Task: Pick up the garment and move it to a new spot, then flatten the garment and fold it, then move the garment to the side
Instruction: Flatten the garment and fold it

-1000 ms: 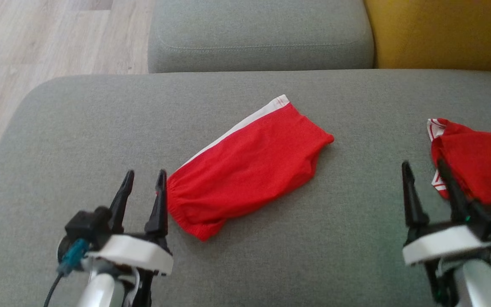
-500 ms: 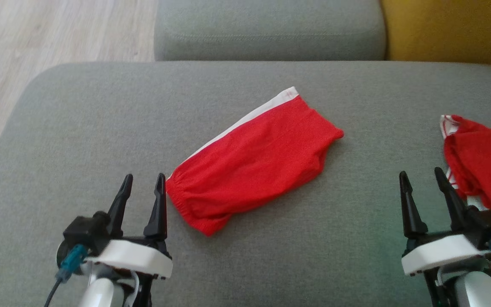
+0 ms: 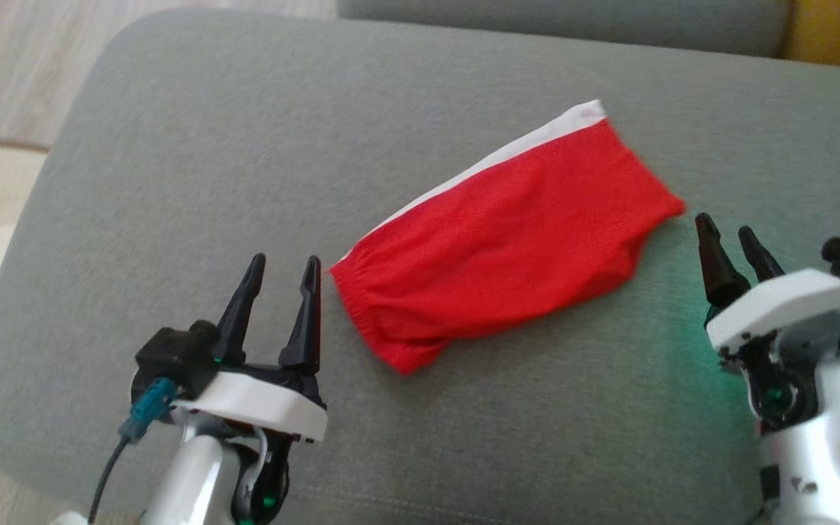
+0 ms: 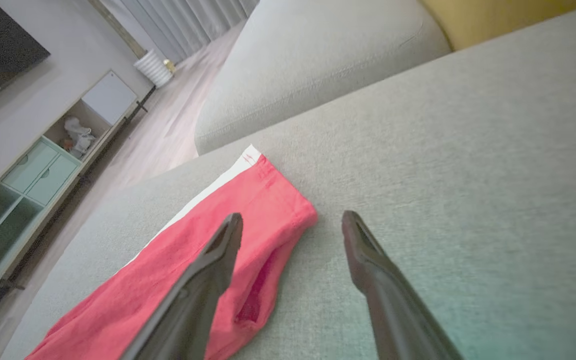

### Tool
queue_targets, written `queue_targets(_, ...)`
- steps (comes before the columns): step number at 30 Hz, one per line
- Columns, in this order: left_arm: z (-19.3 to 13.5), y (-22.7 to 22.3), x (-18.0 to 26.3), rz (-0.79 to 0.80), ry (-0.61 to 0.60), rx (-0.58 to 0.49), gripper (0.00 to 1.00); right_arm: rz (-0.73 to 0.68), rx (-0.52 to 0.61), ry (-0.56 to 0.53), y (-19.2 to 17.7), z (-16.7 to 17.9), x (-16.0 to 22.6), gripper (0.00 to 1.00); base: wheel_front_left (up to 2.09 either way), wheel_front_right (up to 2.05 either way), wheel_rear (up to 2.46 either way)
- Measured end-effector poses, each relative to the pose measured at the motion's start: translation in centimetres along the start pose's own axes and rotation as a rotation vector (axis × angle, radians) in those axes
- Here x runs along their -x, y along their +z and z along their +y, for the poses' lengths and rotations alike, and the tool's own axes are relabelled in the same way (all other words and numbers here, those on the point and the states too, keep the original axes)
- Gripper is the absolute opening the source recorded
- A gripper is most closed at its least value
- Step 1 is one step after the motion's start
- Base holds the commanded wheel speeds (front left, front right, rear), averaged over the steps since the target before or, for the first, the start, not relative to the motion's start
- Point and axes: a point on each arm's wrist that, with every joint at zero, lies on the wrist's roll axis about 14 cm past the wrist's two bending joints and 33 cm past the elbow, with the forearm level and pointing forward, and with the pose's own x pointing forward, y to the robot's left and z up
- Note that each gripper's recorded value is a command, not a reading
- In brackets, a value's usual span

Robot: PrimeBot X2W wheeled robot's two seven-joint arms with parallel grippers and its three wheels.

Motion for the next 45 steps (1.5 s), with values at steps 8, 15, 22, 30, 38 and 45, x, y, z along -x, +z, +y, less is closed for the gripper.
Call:
queue_targets(8,1.6,-0.8,0.8,0.033,0.062,-0.014,1.0,0.239,-0.082,-0.003,-4.1,0.2,-3.9,1.0,0.0,0.0,0.0)
queue_targets(15,2.7,-1.1,1.5,0.048,0.109,-0.014,1.0,0.356,-0.118,-0.001,-5.7,0.9,-5.9,1.0,0.0,0.0,0.0)
queue_targets(22,3.0,-0.8,1.2,0.039,0.124,-0.011,1.0,0.417,-0.112,0.0,-5.8,1.7,-8.0,1.0,0.0,0.0,0.0)
queue_targets(30,3.3,-0.5,0.8,0.03,0.136,-0.011,1.0,0.437,-0.111,0.008,-5.8,2.4,-9.2,0.0,0.0,0.0,0.0)
queue_targets(38,2.2,-0.3,0.2,0.02,0.097,-0.002,1.0,0.309,-0.208,-0.01,-4.1,1.3,-8.3,0.0,0.0,0.0,0.0)
queue_targets(45,0.4,-0.2,-0.7,0.011,0.035,-0.003,1.0,0.119,-0.267,-0.07,-1.8,-1.7,-5.8,0.0,0.0,0.0,0.0)
